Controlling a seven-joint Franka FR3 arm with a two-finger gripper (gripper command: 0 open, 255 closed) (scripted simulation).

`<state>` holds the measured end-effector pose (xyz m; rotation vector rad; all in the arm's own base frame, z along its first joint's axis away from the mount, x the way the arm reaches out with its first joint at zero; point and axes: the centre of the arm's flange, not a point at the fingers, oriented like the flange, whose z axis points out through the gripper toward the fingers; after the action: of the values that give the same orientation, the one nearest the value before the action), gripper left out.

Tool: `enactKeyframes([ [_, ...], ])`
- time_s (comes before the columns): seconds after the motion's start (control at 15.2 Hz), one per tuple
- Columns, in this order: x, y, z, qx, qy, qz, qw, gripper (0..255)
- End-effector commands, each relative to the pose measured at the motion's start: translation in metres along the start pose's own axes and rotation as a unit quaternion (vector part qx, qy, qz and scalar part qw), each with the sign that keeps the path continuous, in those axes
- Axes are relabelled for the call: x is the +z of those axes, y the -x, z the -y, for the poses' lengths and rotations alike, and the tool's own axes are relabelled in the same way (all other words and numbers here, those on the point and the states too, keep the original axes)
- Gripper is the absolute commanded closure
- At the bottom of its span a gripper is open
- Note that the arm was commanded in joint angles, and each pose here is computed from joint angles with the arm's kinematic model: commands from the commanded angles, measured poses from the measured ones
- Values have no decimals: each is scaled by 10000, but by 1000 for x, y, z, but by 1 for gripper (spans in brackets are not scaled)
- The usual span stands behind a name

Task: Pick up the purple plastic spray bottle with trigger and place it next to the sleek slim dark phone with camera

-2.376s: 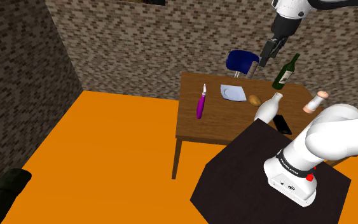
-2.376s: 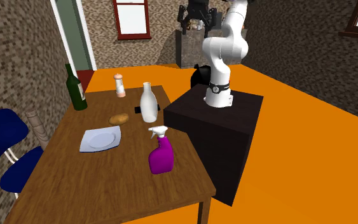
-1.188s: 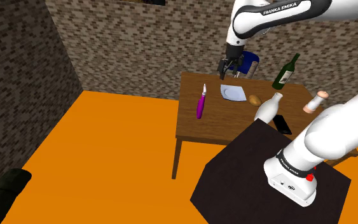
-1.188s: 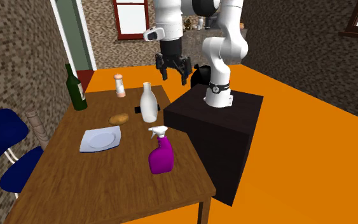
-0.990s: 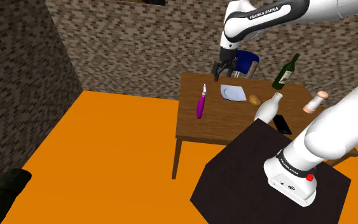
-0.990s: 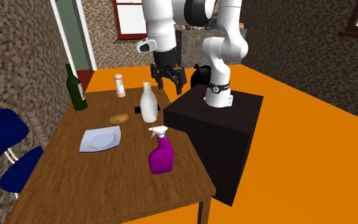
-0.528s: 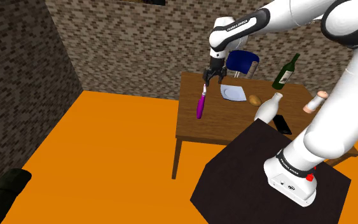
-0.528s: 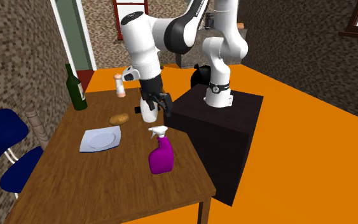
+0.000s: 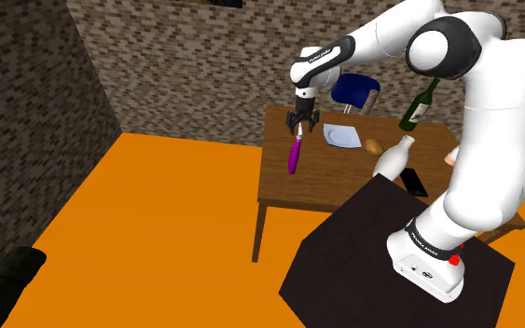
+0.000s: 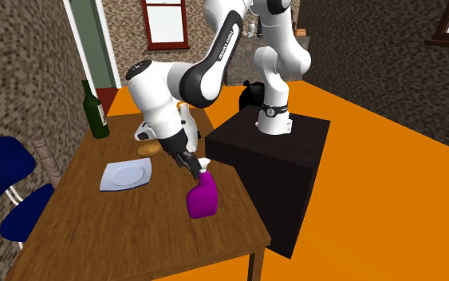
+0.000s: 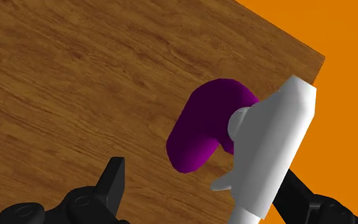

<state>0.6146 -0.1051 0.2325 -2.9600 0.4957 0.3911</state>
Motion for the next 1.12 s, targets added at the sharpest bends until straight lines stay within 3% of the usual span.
enactKeyframes([
  [0.0, 20, -26, -2, 118, -62, 82, 9999, 0],
  [0.2, 44, -53, -6, 267, -141, 186, 9994, 0],
  [0.66, 81, -52, -5, 267, -141, 186, 9994, 0],
  [1.06, 84, -52, -5, 267, -141, 186, 9994, 0],
])
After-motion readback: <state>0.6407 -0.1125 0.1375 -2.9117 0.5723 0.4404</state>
